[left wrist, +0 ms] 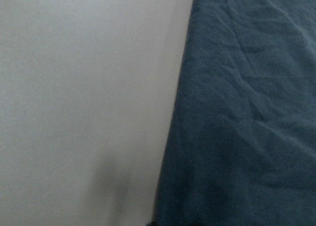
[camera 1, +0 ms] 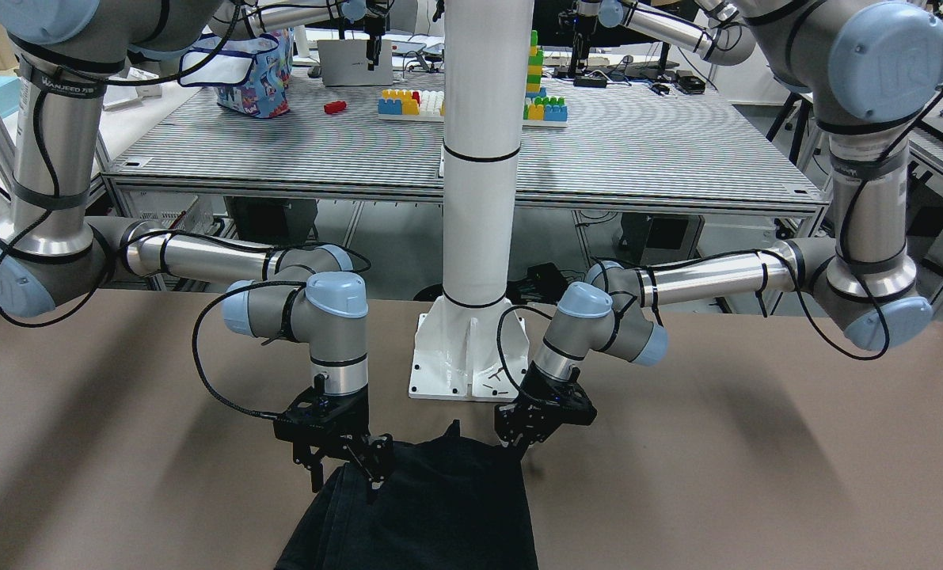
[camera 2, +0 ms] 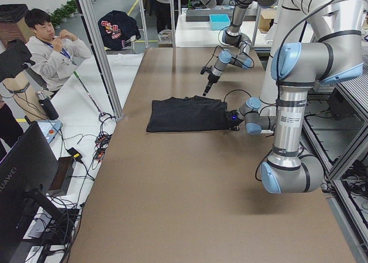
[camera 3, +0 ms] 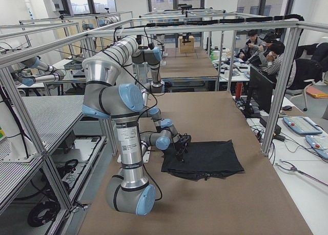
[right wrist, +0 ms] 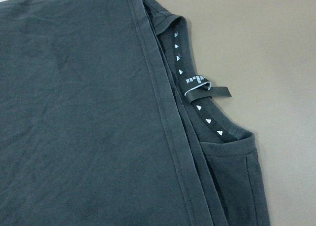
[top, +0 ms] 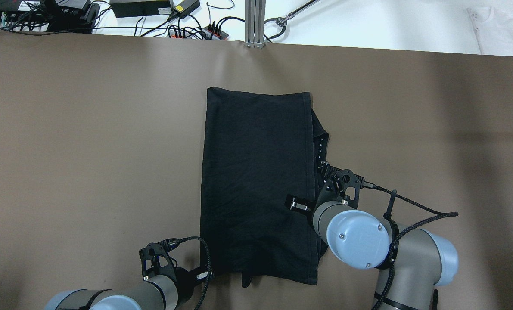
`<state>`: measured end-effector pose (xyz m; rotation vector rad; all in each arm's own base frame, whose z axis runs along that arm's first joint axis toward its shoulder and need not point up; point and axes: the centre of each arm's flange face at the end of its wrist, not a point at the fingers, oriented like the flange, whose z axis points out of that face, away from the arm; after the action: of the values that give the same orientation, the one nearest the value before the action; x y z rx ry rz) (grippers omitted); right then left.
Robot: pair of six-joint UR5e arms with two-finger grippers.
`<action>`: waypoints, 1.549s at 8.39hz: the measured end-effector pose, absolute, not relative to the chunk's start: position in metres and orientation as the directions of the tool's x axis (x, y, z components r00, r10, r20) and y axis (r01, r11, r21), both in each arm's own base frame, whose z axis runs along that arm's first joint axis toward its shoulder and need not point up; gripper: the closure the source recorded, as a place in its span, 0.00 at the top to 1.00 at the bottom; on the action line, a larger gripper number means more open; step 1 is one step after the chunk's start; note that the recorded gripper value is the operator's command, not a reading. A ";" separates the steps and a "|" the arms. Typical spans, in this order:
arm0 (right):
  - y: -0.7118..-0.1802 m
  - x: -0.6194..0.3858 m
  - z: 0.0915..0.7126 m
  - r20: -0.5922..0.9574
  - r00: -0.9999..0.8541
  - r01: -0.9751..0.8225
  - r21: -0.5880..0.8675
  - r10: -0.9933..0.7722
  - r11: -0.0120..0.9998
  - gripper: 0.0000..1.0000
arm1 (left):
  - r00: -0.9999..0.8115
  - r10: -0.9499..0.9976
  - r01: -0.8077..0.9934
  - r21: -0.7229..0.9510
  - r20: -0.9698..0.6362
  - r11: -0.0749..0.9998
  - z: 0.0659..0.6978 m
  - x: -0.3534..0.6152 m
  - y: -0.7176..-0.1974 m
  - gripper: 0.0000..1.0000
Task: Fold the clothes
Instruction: 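Grasp both near corners of the shirt with the left and right grippers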
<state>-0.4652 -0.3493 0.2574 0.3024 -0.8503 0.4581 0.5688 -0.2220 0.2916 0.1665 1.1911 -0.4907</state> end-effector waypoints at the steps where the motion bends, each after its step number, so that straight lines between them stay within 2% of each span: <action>1: -0.349 -0.465 0.258 0.776 0.572 -0.502 0.075 0.266 0.862 0.94 | 0.280 -0.278 0.454 -0.128 -0.919 0.882 0.292 0.569 -0.222 0.00; 5: -0.345 -0.466 0.264 0.771 0.567 -0.520 0.063 0.289 0.852 0.90 | 0.277 -0.276 0.460 -0.125 -0.920 0.879 0.291 0.567 -0.223 0.00; 7: -0.322 -0.474 0.289 0.747 0.559 -0.546 0.004 0.360 0.838 0.89 | 0.277 -0.276 0.461 -0.125 -0.920 0.879 0.290 0.567 -0.223 0.00; 11: -0.260 -0.505 0.319 0.754 0.478 -0.609 -0.086 0.451 0.789 0.68 | 0.277 -0.274 0.470 -0.118 -0.921 0.875 0.291 0.566 -0.224 0.00; 13: -0.248 -0.514 0.328 0.780 0.414 -0.628 -0.129 0.470 0.767 0.64 | 0.277 -0.273 0.475 -0.115 -0.921 0.872 0.292 0.566 -0.224 0.00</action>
<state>-0.5137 -0.2478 0.3284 0.1948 -0.9111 0.6956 0.5660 -0.2241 0.2916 0.1968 1.1893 -0.5062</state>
